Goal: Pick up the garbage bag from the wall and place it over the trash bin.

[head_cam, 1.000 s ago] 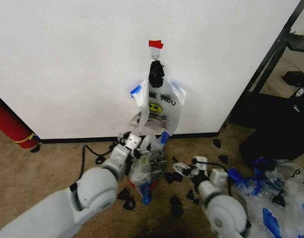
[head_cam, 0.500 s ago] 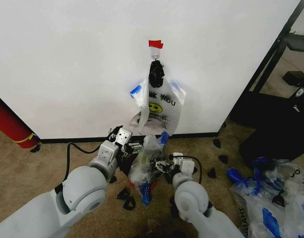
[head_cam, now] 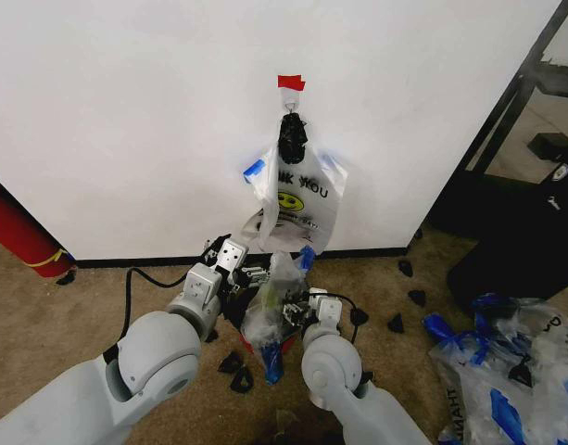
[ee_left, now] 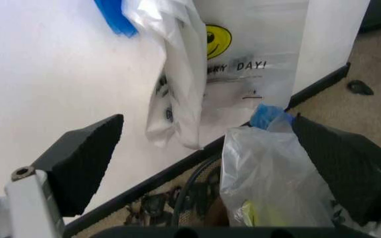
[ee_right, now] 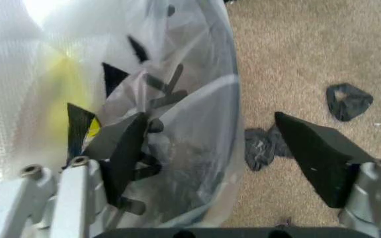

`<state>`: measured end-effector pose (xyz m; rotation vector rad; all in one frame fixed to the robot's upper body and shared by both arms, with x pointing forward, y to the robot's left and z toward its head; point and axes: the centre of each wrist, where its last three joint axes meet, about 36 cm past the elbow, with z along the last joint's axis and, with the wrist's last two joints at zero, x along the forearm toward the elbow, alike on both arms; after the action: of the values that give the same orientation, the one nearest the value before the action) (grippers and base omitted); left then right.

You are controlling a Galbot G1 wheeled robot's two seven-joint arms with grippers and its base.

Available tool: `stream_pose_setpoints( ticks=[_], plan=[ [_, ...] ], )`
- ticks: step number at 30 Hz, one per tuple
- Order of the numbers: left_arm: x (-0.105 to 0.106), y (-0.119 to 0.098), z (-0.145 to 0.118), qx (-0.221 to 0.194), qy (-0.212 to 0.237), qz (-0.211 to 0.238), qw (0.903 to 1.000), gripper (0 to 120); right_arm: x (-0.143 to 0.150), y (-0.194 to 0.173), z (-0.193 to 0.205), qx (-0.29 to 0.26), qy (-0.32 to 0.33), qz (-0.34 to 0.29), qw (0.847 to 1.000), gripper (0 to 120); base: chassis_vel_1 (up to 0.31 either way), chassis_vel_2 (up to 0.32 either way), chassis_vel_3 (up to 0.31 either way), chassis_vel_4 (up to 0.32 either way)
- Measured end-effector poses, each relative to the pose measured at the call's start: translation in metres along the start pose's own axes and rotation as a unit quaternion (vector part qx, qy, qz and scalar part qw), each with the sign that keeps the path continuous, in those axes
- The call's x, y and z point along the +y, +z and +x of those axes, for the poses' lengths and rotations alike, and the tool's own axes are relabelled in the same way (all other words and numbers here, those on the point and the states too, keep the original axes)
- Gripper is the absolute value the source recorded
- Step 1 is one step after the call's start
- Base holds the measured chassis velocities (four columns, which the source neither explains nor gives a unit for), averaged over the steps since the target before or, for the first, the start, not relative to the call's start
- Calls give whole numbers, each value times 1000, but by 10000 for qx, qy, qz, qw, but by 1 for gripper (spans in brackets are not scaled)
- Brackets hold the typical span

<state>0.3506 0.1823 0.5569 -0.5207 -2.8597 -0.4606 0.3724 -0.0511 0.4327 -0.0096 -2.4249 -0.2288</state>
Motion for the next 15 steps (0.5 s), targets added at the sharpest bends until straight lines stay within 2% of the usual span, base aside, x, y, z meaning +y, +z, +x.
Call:
stream_pose_setpoints(
  ticks=[1,7,12,15],
  plan=[
    [0,0,0,0,0,0,10000,100,0,0,0,0,0,0,10000,73,0,0,0,0],
    [0,1,-1,-3,3,14,10000,100,3,-2,-5,95,34,-130,9999,54,0,0,0,0],
    [0,2,-1,3,1,22,10000,100,3,-3,-7,161,30,-178,9997,52,0,0,0,0],
    [0,2,-1,3,1,25,10000,100,4,-3,-7,189,19,-206,9996,38,0,0,0,0]
  ],
)
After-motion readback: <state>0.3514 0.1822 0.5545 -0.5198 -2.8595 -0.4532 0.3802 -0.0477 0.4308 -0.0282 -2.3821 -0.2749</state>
